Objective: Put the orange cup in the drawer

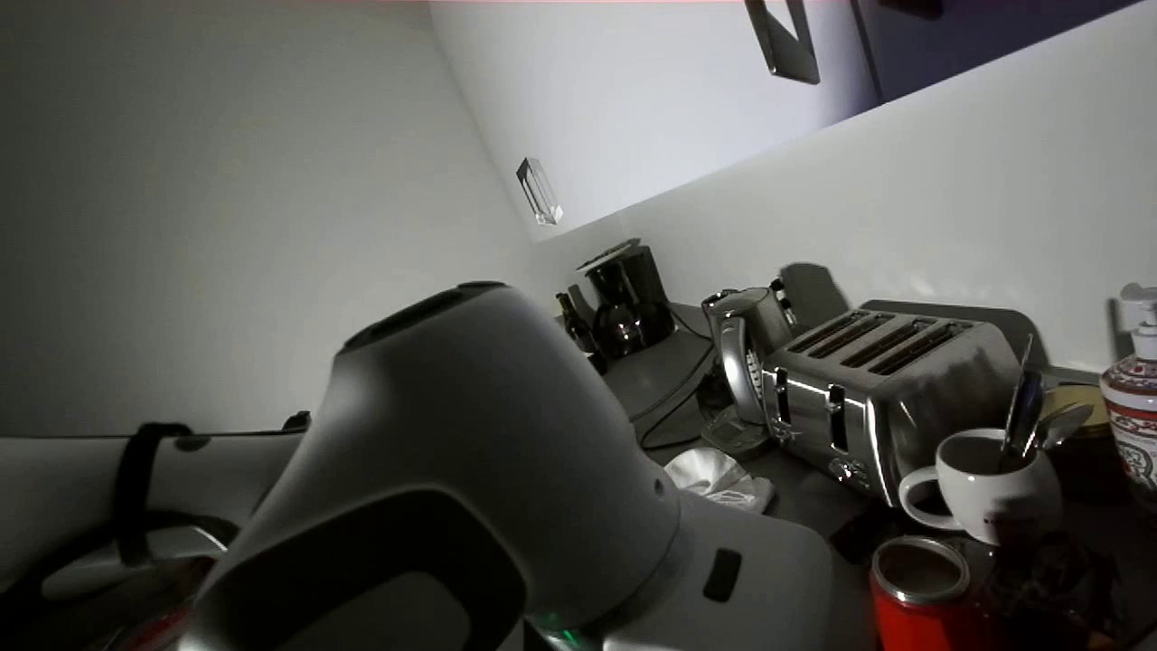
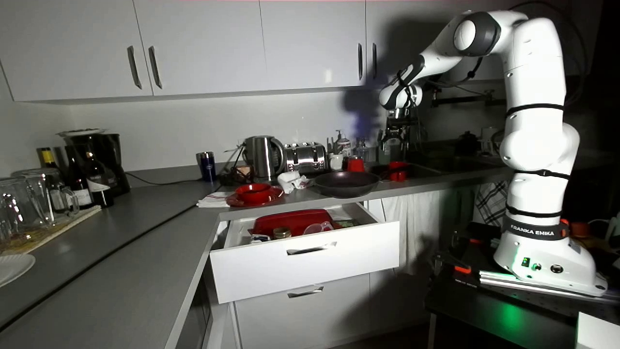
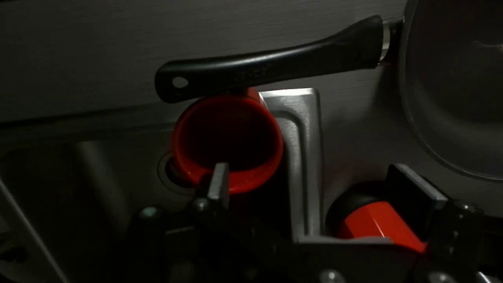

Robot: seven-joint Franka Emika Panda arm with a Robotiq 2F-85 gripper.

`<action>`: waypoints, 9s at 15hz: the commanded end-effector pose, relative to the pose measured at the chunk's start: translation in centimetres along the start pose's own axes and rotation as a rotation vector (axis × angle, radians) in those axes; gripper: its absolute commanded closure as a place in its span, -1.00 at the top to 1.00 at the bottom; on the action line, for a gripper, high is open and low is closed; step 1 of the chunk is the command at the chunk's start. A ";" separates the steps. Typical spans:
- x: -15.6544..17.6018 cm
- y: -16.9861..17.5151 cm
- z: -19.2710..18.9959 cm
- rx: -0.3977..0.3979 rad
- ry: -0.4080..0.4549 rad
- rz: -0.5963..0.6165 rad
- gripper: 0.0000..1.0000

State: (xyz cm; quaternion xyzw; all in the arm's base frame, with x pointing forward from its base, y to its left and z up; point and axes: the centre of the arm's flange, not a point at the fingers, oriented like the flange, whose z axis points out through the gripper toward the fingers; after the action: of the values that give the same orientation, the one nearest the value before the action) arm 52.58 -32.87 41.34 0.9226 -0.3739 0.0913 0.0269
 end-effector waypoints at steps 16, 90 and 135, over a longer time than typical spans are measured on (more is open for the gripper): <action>1.6 0.6 5.7 -0.066 -0.077 -0.068 1.00; 2.1 7.2 7.8 -0.025 -0.040 -0.129 -0.84; -18.6 -13.1 -12.5 0.201 0.473 -0.848 -0.85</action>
State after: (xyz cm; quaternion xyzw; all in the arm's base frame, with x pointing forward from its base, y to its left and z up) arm 47.50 -12.41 50.67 0.9500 0.0067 0.3057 0.0627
